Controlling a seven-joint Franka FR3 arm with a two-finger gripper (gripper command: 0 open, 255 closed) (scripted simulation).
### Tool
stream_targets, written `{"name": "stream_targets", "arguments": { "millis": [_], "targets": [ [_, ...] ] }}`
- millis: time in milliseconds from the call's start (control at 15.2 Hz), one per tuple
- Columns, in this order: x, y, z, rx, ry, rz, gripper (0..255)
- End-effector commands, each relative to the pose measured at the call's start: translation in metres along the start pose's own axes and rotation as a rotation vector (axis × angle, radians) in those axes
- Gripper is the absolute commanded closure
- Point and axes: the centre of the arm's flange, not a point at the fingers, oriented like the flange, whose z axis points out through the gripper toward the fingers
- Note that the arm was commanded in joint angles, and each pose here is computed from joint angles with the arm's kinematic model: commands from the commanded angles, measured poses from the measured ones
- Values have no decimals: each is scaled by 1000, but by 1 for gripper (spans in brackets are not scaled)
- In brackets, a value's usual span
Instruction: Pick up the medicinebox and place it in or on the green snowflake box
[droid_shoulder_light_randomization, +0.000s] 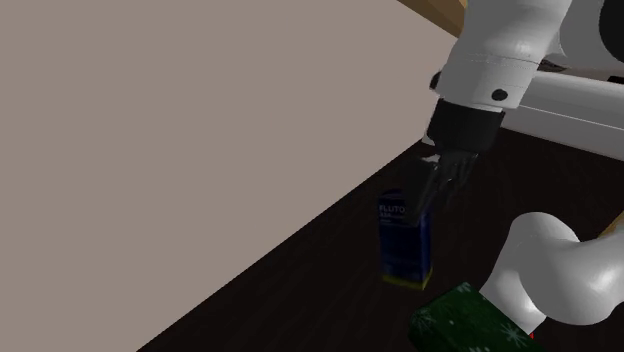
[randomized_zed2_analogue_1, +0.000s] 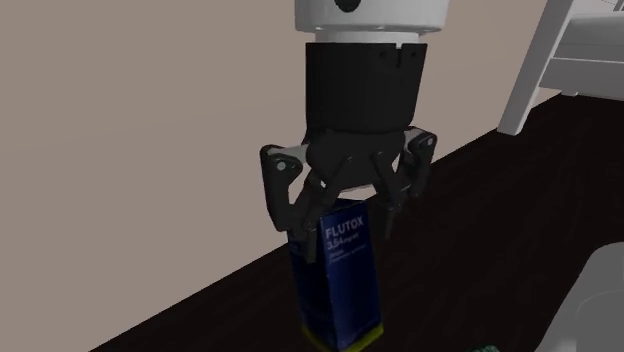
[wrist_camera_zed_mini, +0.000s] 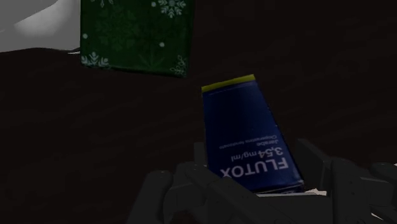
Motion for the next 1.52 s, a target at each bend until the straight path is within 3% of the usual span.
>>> {"name": "stream_targets", "arguments": {
  "millis": [0, 1188, 1452],
  "targets": [
    [-23, 11, -2, 0, 0, 0, 255],
    [-243, 116, -20, 0, 0, 0, 255],
    [-242, 117, 1, 0, 0, 0, 255]
  ]
}}
